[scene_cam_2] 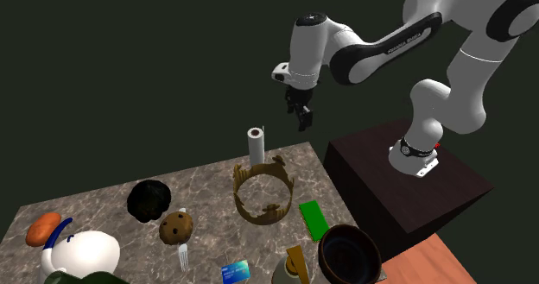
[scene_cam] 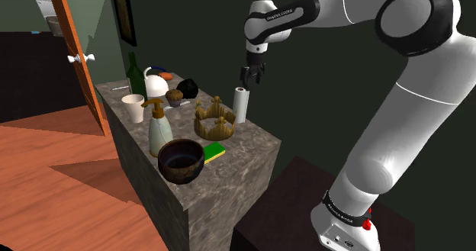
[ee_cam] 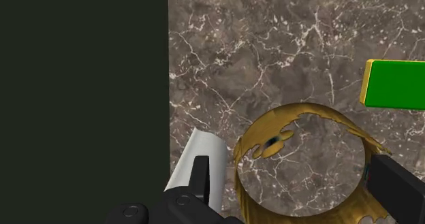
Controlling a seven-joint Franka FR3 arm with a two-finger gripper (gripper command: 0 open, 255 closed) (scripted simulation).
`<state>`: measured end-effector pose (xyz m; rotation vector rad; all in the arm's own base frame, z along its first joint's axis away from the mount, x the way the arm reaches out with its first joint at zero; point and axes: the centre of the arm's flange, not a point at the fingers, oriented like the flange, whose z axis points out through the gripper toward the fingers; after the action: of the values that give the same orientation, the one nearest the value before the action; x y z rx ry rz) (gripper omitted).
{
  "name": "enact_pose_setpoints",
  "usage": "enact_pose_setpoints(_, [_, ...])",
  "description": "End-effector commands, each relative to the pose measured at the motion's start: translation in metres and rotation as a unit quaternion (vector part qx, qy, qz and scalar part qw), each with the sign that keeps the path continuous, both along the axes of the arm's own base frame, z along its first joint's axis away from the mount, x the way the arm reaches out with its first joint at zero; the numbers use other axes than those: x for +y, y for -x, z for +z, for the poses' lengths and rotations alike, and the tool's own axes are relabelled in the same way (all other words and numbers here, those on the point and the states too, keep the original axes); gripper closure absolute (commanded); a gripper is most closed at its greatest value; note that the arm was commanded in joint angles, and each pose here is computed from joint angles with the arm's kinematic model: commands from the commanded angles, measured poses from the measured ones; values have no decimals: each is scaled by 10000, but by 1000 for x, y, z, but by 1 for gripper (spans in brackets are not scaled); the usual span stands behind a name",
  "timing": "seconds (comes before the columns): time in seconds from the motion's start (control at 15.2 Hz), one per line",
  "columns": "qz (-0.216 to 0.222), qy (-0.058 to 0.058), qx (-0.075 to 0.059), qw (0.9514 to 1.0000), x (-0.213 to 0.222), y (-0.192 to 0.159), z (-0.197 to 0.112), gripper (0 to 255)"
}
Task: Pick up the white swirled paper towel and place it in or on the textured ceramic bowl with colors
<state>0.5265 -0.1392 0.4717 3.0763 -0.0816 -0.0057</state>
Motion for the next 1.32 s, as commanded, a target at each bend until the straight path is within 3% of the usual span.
enact_pose_setpoints(0.0, [12,-36,10,10000,-13,-21,-11,0])
enact_pose_setpoints(0.79, [61,-259,71,9996,-94,-145,-73,0])
enact_pose_setpoints(1.25, [61,-259,71,9996,-94,-145,-110,0])
